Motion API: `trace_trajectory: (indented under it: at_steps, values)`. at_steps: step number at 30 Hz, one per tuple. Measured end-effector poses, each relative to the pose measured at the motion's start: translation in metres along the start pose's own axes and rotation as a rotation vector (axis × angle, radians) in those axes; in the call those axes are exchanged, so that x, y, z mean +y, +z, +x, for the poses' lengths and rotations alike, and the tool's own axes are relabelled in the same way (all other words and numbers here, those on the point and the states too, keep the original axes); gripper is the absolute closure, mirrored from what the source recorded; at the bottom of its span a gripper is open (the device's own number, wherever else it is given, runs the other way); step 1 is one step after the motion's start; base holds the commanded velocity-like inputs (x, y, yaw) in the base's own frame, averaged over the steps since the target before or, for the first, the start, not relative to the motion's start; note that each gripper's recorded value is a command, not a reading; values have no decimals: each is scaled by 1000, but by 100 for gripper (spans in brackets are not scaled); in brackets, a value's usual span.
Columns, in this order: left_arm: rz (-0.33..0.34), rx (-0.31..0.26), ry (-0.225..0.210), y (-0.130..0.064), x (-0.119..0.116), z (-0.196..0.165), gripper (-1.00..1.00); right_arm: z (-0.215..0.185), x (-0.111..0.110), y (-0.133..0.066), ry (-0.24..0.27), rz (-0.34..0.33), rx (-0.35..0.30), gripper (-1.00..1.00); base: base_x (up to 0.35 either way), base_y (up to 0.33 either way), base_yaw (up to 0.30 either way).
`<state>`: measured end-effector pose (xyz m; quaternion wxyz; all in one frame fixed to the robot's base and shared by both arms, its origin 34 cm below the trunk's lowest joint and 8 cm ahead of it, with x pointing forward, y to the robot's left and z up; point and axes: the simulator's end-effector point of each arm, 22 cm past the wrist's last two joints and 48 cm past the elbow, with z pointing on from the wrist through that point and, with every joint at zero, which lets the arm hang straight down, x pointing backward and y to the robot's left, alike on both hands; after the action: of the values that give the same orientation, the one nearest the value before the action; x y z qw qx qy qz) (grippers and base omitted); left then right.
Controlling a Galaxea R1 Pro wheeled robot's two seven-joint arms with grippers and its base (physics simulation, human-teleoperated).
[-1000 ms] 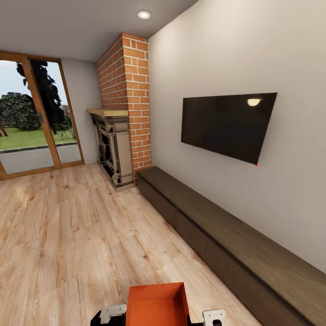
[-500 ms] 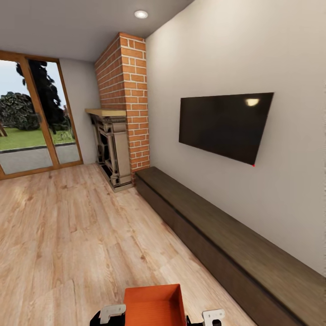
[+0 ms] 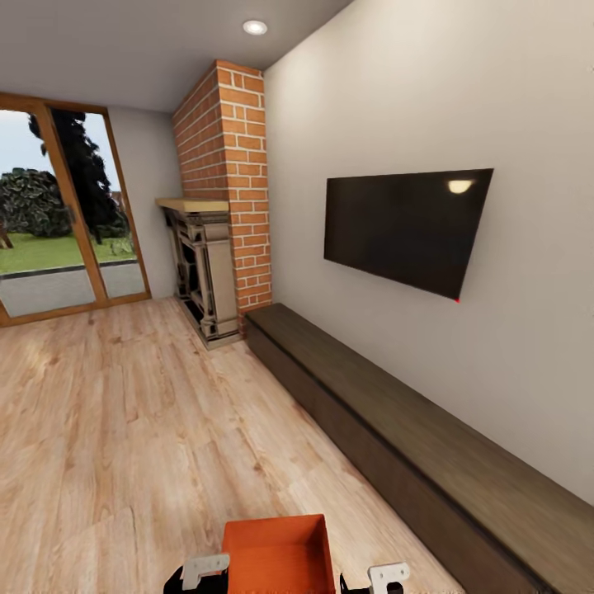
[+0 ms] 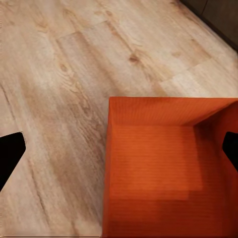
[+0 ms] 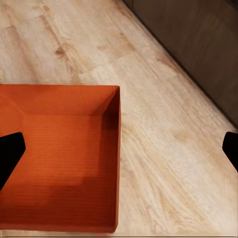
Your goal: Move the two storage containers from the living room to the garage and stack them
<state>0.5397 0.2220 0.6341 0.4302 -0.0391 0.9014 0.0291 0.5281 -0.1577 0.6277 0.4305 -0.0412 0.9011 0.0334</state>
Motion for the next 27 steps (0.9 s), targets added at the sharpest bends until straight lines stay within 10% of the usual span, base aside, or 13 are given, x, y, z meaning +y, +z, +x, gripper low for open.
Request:
trace_trajectory:
  at_steps: [27]
  values:
    - [0,-1,0,0,0,0,-100,1,2,-1,-7,-5,2,-100,46,91,0]
